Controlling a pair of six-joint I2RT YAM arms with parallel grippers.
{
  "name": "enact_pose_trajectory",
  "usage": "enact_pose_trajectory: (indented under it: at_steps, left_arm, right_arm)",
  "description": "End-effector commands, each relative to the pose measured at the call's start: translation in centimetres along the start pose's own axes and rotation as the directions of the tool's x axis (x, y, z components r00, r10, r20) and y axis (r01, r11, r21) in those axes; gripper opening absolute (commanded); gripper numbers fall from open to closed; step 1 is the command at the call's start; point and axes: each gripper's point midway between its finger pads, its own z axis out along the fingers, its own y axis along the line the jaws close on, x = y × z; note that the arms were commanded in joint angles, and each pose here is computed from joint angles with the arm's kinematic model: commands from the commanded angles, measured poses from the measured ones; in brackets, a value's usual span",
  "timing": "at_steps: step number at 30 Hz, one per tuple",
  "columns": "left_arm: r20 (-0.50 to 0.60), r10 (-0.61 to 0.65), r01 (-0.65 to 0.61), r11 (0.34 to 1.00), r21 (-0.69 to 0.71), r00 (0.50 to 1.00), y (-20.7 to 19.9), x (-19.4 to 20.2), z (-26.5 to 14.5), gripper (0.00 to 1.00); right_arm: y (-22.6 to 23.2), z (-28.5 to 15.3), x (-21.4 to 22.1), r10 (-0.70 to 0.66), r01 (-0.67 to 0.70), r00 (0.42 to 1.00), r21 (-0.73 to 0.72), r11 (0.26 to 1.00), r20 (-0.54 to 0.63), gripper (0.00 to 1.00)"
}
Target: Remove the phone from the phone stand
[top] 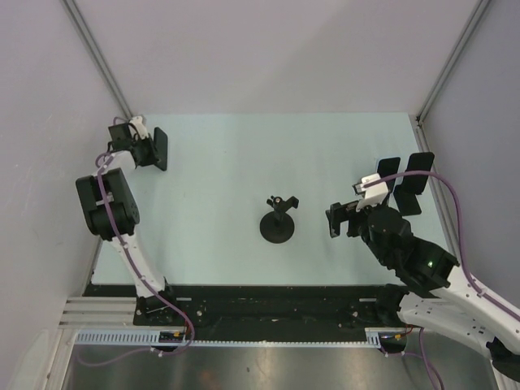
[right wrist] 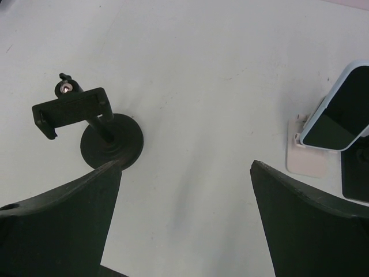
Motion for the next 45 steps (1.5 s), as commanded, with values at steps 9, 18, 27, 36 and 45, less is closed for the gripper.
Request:
enact_pose_trajectory:
  at_steps: [9,18,27,36,45]
  left_arm:
    - [-0.076,-0.025,0.033,0.993,0.112,0.997,2.9,-0.7,1.3,0.07]
    - [-0.131,-0.021,0.013,0.998,-0.061,0.991,6.1,0.4,1.2,0.48]
    - [-0.115,-0.021,-0.001,0.982,-0.188,0.993,7.9,-0.6,0.0,0.81]
    - [-0.085,0.007,-0.032,0.957,-0.289,0.996,7.1,-2.3,-1.4,1.0]
    - [-0.141,0.104,-0.151,0.912,-0.38,0.984,5.6,-1.8,-0.7,1.0]
  right_arm:
    - [0.9,0.5,-0.5,-0.007,0.008,1.0,-0.042,0.999,0.013,1.0]
    - [1.0,0.5,-0.4,-0.007,0.008,1.0,-0.047,0.999,0.009,1.0]
    - [1.1,0.5,-0.4,-0.003,0.004,1.0,-0.052,0.999,0.01,1.0]
    - [1.1,0.5,-0.3,-0.003,0.003,1.0,-0.053,0.999,0.005,1.0]
    - [1.2,0.5,-0.2,-0.002,0.002,1.0,-0.052,0.999,0.003,1.0]
